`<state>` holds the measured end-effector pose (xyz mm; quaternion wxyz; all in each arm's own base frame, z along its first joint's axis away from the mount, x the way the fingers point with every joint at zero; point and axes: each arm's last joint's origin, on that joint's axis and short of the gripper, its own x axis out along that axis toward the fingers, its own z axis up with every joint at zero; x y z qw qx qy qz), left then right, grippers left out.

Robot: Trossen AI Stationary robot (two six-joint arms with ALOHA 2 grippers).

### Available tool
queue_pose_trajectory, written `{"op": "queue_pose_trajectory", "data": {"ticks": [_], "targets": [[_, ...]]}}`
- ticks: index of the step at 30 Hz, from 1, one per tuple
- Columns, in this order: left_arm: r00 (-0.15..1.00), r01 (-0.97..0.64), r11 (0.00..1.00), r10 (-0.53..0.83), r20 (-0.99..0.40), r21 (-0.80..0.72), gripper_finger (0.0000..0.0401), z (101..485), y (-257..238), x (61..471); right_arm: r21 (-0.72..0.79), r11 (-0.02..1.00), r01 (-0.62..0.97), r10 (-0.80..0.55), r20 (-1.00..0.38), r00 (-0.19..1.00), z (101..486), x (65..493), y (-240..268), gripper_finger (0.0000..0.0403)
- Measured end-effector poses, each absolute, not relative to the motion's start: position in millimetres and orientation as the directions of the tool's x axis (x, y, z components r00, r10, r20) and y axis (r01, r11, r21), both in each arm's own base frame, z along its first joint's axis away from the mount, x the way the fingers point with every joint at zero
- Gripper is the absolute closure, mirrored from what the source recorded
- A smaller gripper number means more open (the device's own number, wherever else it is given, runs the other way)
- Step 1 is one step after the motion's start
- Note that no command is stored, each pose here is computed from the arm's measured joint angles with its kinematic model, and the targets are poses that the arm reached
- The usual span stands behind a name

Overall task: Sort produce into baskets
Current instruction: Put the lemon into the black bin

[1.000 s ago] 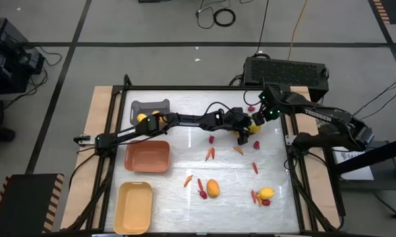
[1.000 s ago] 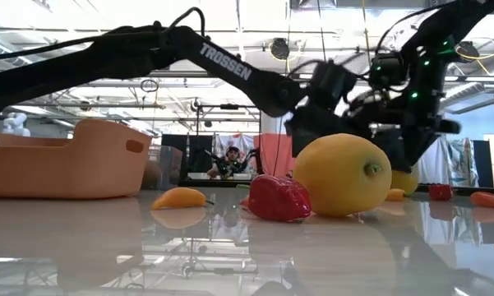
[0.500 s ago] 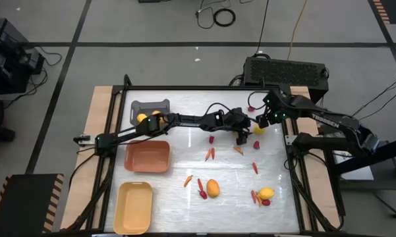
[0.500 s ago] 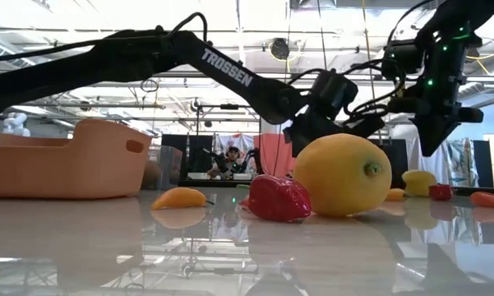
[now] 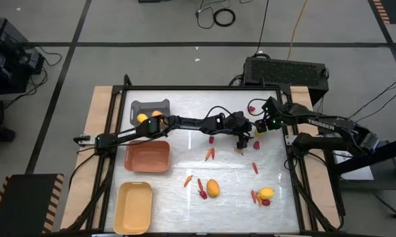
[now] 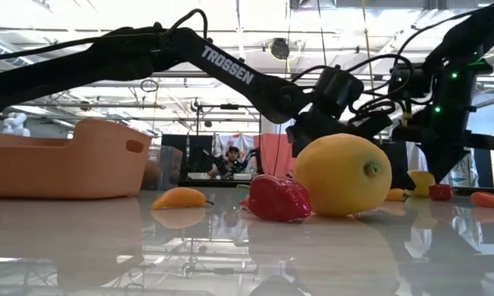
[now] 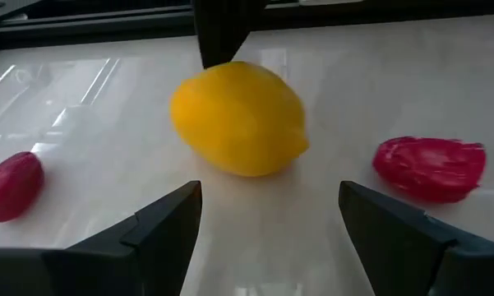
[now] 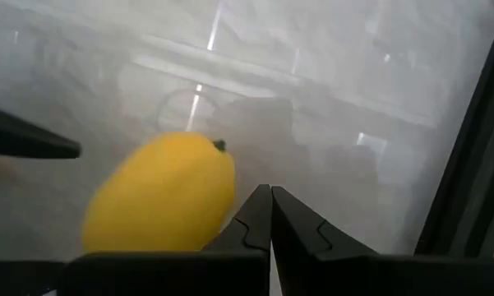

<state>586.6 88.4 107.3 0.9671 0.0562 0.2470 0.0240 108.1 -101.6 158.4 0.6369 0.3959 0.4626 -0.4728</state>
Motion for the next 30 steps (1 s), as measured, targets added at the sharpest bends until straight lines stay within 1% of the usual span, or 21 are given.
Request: {"op": "queue_pose_trajectory", "data": {"ticks": [4,7,14,19,21,30], "targets": [[0.878,-0.043,0.994,0.086,-0.470,0.101,0.0109,108.4,85.2,587.4,0.088,0.226,0.970,-0.192,-0.972,0.133,150.1,105.4,-97.1,0.0403],[0.876,-0.072,0.993,0.107,-0.471,0.091,0.0109,108.4,83.8,587.6,0.105,0.230,0.967,-0.186,-0.971,0.150,144.8,106.2,-94.5,0.0403],[0.874,-0.082,0.992,0.117,-0.471,0.094,0.0109,108.7,84.0,587.6,0.226,0.282,0.932,-0.156,-0.948,0.277,143.8,118.8,-89.2,0.0403],[0.874,-0.092,0.991,0.128,-0.470,0.099,0.0108,109.5,84.7,587.5,0.303,0.325,0.896,-0.077,-0.935,0.345,144.5,125.7,-81.9,0.0403],[0.875,-0.090,0.991,0.126,-0.468,0.099,0.0108,110.2,83.7,587.6,0.317,0.338,0.886,-0.050,-0.934,0.353,144.4,126.8,-79.2,0.0403],[0.872,-0.093,0.991,0.129,-0.473,0.099,0.0108,110.3,84.4,587.3,0.315,0.343,0.885,-0.030,-0.938,0.345,144.0,126.2,-77.1,0.0403]]}}
